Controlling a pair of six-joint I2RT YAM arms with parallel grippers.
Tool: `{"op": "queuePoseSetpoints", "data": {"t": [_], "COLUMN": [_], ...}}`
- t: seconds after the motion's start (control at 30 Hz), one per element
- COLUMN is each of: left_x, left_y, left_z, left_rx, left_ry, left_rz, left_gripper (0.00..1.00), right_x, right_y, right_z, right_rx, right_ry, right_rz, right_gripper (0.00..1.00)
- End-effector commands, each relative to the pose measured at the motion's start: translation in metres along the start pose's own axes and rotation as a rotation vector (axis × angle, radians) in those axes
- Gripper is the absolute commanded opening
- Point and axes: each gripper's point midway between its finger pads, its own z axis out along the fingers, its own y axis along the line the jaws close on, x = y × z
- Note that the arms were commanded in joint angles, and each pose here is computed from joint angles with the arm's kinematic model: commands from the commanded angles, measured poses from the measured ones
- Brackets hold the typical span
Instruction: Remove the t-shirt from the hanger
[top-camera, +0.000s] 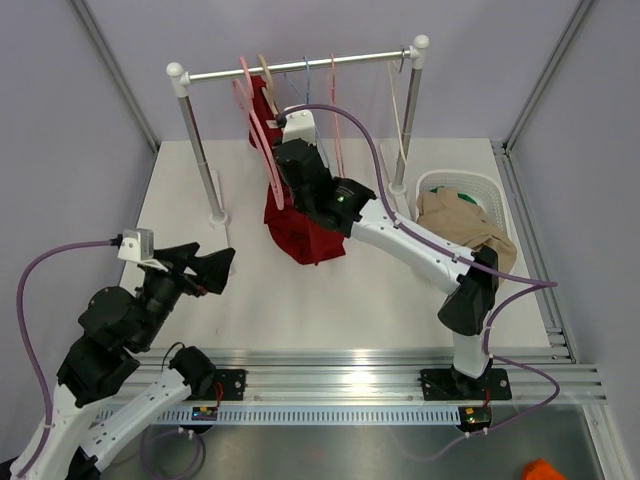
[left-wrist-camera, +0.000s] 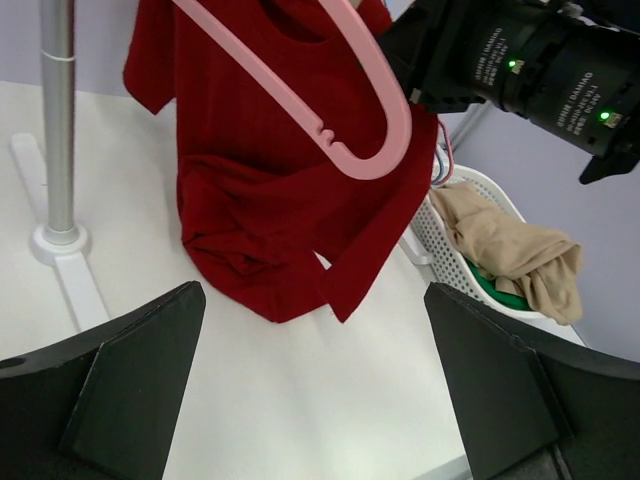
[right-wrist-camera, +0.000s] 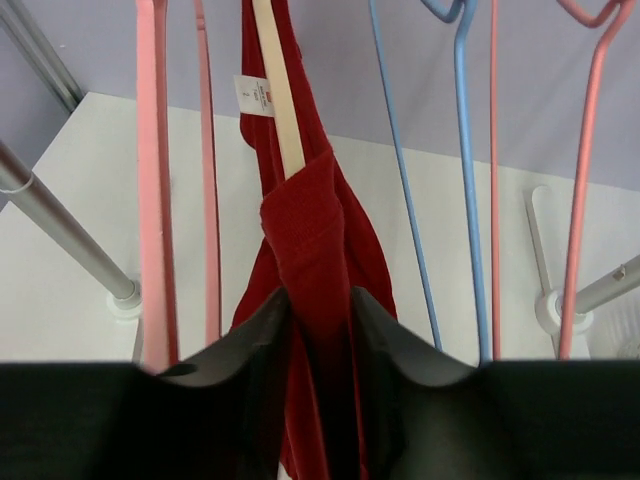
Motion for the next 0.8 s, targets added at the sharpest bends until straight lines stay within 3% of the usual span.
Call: {"op": "queuePoseSetpoints", "data": {"t": [0.0, 0.07, 0.17, 0.3, 0.33, 0.43, 0.5, 0.77], "left_x": [-0.024, -0.024, -0.025, -0.026, -0.029, -0.033, -0.032, -0.049], "left_y": [-0.026, -0.028, -0.028, -0.031, -0.034, -0.042, -0.046, -0.070], "left_z": [-0.001, 0.001, 0.001, 0.002, 0.002, 0.006, 0.012, 0.026], "left_rx": [0.100, 0.105, 0.105, 0.111, 0.120, 0.137, 0.141, 0.184], "left_ry": [-0.039, -0.032, -0.035, -0.029, -0.030, -0.015, 0.008, 0.026], "left_rz": [-0.057, -0.059, -0.060, -0.065, -0.072, -0.083, -0.087, -0.156], "left_gripper": [0.99, 0.99, 0.99, 0.99, 0.99, 0.99, 0.99, 0.99], "right_x": [-0.025, -0.021, -0.015, -0.013, -0.015, -0.032, -0.044, -0.103], "right_y": [0.003, 0.002, 0.001, 0.003, 0.005, 0.009, 0.009, -0.003], "right_z": [-0.005, -0.001, 0.007, 0.010, 0.010, 0.004, -0.001, -0.030], "right_rx": [-0.074, -0.085, -0.110, -0.150, -0.159, -0.201, -0.225, -0.269], "right_ry": [-0.035, -0.020, 0.004, 0.012, 0.002, -0.045, -0.082, -0.308], "right_rz": [0.035, 0.033, 0.050, 0.083, 0.083, 0.104, 0.103, 0.149], "right_gripper": [0.42, 0.51, 0.52, 0.36, 0.25, 0.08, 0.02, 0.00]}}
